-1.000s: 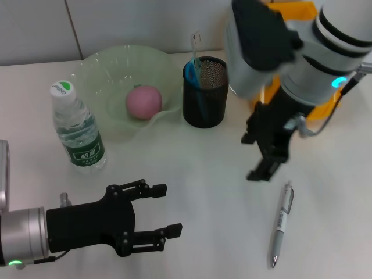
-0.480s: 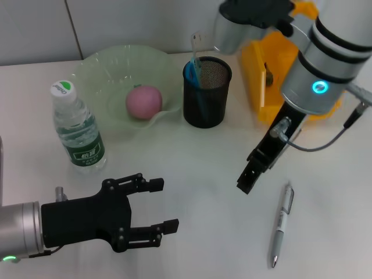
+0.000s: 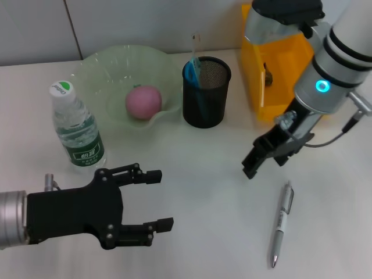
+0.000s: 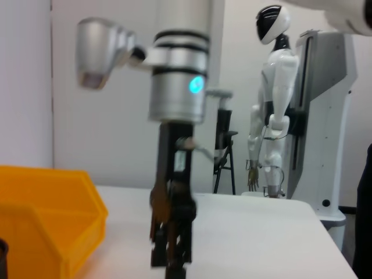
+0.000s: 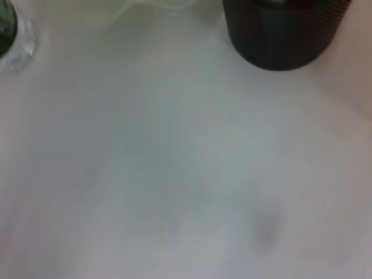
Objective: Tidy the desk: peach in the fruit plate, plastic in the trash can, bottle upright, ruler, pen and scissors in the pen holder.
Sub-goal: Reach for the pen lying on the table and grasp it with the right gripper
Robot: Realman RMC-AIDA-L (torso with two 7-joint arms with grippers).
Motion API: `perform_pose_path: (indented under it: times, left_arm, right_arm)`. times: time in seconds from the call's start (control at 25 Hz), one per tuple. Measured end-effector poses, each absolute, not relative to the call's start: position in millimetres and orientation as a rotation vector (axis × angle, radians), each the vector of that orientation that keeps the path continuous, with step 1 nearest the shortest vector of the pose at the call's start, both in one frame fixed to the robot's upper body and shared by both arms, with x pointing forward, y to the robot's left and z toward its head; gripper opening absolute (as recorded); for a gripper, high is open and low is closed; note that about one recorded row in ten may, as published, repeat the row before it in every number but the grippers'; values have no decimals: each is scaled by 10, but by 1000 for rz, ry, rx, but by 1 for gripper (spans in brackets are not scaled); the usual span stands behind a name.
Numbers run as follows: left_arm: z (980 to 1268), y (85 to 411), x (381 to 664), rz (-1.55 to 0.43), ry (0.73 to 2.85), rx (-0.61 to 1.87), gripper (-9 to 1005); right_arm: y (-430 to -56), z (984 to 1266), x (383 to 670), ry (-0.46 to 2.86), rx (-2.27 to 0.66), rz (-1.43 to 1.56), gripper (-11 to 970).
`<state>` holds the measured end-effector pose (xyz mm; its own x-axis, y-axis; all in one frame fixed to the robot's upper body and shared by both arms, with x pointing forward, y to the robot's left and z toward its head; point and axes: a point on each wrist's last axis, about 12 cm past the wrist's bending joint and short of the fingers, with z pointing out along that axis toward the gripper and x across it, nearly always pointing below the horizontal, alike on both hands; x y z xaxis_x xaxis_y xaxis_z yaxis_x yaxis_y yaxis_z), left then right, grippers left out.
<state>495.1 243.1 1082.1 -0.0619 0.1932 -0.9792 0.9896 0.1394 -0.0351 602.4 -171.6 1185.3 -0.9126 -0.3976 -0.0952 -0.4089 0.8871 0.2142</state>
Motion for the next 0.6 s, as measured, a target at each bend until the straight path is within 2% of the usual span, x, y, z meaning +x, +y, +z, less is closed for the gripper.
perform_pose_path:
  times: [0.28, 0.52, 0.56, 0.6]
  left_arm:
    - [10876, 2452, 4933, -1055, 1416, 1245, 813]
    - [10882, 2450, 4918, -1059, 1406, 1237, 812]
    - [10876, 2451, 4914, -1059, 1408, 1236, 812]
    - [10876, 2451, 4914, -1059, 1408, 1236, 812]
  right_arm:
    - [-1644, 11837, 6092, 2999, -701, 249, 734]
    - [-1560, 11915, 6026, 2856, -1037, 148, 732]
    - [-1541, 11945, 5990, 2777, -1200, 165, 732]
    - [-1541, 11945, 5990, 2777, -1200, 165, 731]
